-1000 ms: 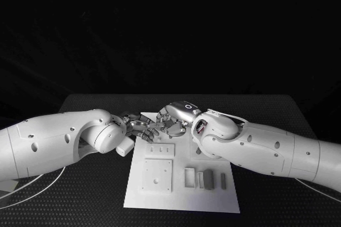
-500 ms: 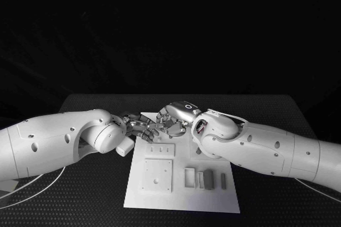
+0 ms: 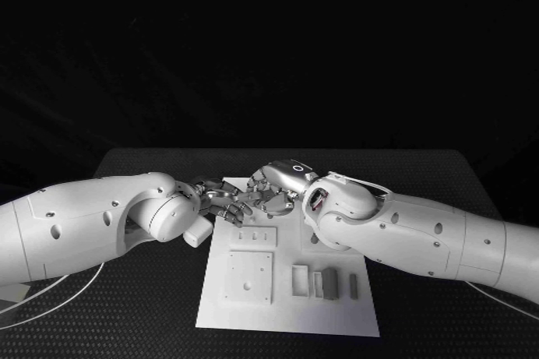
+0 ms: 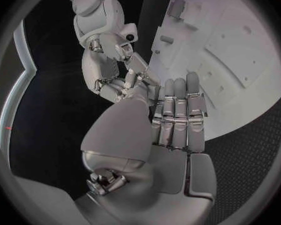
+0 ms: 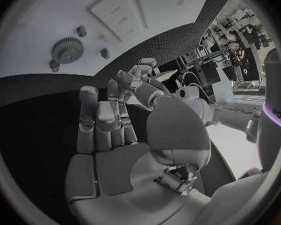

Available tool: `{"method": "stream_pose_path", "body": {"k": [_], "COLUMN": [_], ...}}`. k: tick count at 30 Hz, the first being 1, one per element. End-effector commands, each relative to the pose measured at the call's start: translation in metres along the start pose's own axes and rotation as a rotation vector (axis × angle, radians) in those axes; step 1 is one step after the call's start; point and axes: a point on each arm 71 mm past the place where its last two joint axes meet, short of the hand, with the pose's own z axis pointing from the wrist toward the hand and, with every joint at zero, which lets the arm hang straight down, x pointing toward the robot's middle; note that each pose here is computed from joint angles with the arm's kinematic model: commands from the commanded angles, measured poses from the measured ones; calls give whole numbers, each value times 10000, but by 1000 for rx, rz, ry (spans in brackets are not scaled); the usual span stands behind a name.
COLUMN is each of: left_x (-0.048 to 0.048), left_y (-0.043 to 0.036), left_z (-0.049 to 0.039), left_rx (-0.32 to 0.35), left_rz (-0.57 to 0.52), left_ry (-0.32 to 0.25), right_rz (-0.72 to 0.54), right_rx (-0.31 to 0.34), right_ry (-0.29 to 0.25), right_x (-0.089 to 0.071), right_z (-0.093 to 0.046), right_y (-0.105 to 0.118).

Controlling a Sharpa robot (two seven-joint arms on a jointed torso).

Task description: Assemble the parts on the task board

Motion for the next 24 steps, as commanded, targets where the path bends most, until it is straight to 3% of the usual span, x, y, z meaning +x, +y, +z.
{"method": "stream_pose_path", "body": {"k": [1, 24], "left_x": [56, 52], "left_y": [-74, -77], "left_z": [-6, -4], "left_rx": [43, 45], "left_rz": [-3, -5], "left_ry": [37, 31], "right_rz": [5, 14], "right_rx": [-34, -39], "right_ry": [30, 33], "right_x": [46, 57], "right_z": [1, -13], "right_y": [64, 95]}}
